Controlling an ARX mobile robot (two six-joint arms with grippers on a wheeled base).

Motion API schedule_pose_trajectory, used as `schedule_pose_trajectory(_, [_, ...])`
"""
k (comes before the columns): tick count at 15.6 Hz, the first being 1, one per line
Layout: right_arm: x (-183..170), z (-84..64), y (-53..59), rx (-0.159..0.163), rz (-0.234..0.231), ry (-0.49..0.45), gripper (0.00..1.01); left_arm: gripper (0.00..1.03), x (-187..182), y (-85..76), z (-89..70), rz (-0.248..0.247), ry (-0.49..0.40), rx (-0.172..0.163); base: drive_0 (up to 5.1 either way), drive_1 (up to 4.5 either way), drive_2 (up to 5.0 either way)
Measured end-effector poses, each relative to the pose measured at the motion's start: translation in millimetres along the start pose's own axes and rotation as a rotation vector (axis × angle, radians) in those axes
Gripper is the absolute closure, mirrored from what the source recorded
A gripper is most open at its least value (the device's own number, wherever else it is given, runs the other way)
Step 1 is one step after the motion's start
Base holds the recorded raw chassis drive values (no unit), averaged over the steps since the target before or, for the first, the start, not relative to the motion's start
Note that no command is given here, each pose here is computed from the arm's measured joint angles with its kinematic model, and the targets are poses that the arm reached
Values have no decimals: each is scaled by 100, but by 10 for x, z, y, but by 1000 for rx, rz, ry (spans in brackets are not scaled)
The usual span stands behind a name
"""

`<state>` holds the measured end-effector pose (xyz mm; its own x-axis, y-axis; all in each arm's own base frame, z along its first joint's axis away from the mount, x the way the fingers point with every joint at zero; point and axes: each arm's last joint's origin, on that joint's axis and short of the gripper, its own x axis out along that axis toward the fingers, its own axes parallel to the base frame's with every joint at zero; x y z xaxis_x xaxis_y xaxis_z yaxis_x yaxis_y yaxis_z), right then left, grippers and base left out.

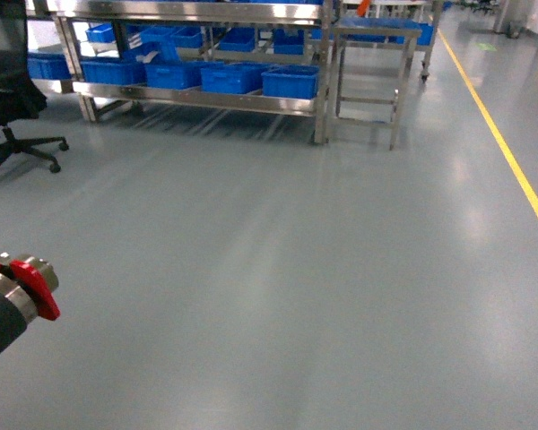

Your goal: Sort blue parts and orange caps into right shelf containers

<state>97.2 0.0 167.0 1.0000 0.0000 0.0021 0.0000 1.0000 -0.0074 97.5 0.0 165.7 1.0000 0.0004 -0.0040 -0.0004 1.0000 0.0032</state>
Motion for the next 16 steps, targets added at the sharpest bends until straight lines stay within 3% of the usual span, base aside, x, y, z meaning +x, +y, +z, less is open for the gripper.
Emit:
schedule_pose_trajectory(12, [0,0,0,0,0,0,59,61,0,0,0,0,0,0,-152,-152,-152])
schedule_pose_trajectory(16, [0,0,0,0,-1,0,59,61,0,-1,0,-1,0,0,5,435,-425])
